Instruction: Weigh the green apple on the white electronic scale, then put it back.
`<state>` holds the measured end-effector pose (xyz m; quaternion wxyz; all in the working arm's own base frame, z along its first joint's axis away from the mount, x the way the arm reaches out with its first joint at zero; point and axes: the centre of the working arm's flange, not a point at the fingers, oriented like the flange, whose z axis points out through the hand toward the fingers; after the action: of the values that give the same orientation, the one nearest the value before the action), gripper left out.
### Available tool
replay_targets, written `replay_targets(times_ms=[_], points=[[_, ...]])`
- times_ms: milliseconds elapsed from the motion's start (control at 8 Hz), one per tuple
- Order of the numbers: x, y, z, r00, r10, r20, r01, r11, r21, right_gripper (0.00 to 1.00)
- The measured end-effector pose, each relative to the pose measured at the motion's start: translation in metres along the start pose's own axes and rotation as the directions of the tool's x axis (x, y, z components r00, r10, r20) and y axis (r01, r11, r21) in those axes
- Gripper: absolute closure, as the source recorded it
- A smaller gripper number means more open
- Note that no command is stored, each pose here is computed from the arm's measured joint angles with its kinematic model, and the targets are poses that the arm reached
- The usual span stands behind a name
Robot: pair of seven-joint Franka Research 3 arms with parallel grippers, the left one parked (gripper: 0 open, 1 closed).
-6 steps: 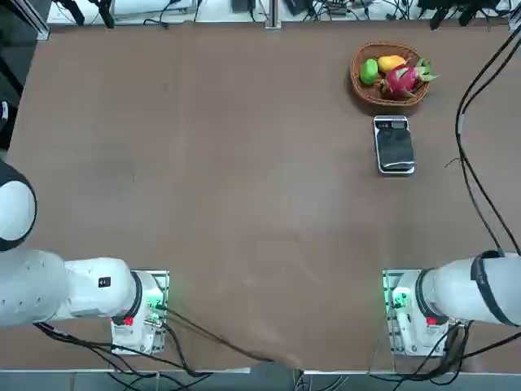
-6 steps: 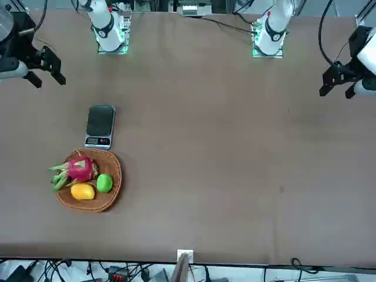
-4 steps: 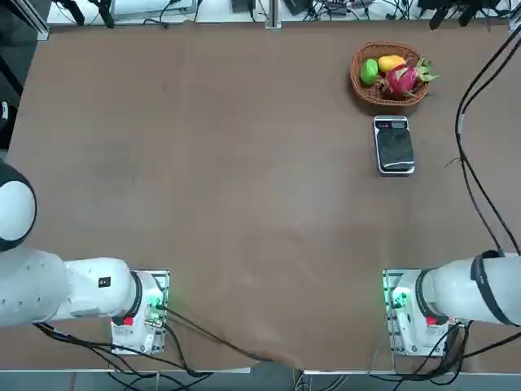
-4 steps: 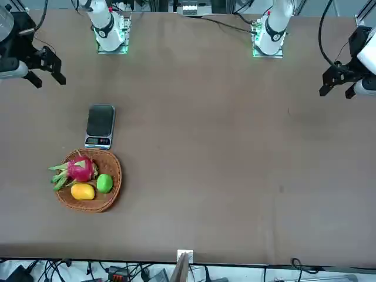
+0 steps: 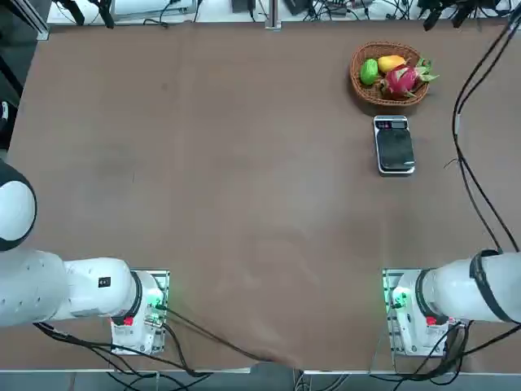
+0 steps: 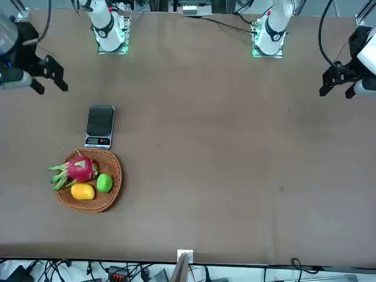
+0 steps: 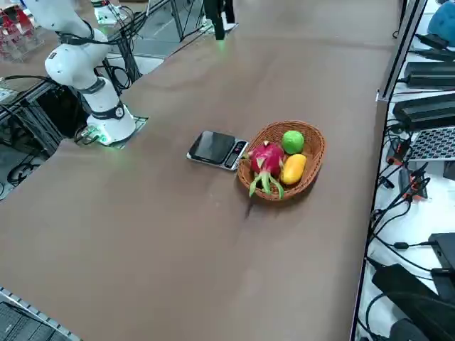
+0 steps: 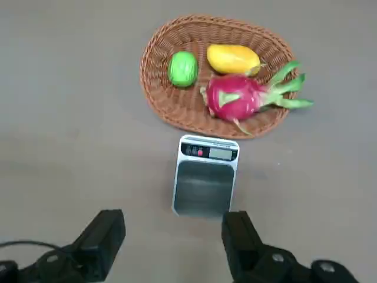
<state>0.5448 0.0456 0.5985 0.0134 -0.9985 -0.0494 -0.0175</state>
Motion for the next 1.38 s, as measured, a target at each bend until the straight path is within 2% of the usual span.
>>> replay_targets(times_ms=[500, 875, 1375], points=[[0.07, 0.0, 0.11, 1.0, 0.0, 0.003, 0.0, 1.0, -0.009, 0.0], [0.114, 0.002, 0.191, 1.0, 0.001, -0.021, -0.001, 1.0, -0.016, 0.0], [0.142, -0.008, 0.268, 0.997, -0.018, -0.077, 0.016, 1.0, -0.019, 0.0]])
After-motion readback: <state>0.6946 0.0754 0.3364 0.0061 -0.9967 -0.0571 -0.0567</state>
